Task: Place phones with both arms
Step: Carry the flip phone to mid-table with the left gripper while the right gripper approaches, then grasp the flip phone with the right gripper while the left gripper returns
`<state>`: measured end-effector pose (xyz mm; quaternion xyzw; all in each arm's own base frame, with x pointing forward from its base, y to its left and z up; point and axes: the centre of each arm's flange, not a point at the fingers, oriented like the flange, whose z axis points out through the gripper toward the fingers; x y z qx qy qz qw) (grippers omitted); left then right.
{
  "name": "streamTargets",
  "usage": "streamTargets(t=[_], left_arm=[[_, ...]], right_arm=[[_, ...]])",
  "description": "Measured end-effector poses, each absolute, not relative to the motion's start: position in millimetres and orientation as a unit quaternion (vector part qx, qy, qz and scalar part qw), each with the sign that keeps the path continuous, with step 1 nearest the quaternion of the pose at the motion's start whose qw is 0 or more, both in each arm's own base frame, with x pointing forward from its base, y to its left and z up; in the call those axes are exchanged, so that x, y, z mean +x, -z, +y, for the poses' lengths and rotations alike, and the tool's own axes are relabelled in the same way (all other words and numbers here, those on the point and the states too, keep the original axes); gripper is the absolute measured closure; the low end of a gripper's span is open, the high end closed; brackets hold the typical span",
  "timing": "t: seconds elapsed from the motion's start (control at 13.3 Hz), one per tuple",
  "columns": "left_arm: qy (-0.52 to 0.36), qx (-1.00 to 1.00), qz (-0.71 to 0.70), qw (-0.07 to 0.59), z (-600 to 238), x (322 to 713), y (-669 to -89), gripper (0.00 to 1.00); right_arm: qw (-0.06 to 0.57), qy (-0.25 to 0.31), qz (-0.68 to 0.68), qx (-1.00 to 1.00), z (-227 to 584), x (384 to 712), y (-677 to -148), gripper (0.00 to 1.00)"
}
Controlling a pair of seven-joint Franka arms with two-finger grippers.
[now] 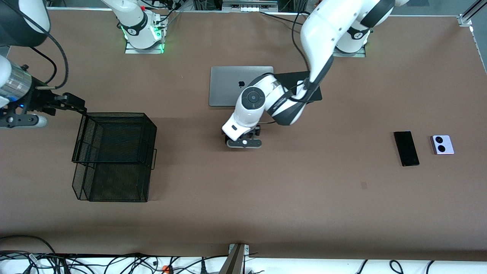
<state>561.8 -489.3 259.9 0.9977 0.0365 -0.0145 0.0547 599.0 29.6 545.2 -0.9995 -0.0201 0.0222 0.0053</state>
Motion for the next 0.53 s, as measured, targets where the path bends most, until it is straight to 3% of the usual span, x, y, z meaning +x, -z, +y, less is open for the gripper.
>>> streamTargets(t=[0.3, 0.53], left_arm=[[0.025, 0.997, 0.067, 0.011, -375, 617, -367, 0.0], [0.036, 0.998, 0.045, -0.011, -271, 650, -410, 0.0]], right_arm=[[0.005, -0.019, -0.003, -1.0, 79, 613, -516, 0.0], [0.005, -0.008, 0.026, -1.0, 162, 617, -482, 0.0]])
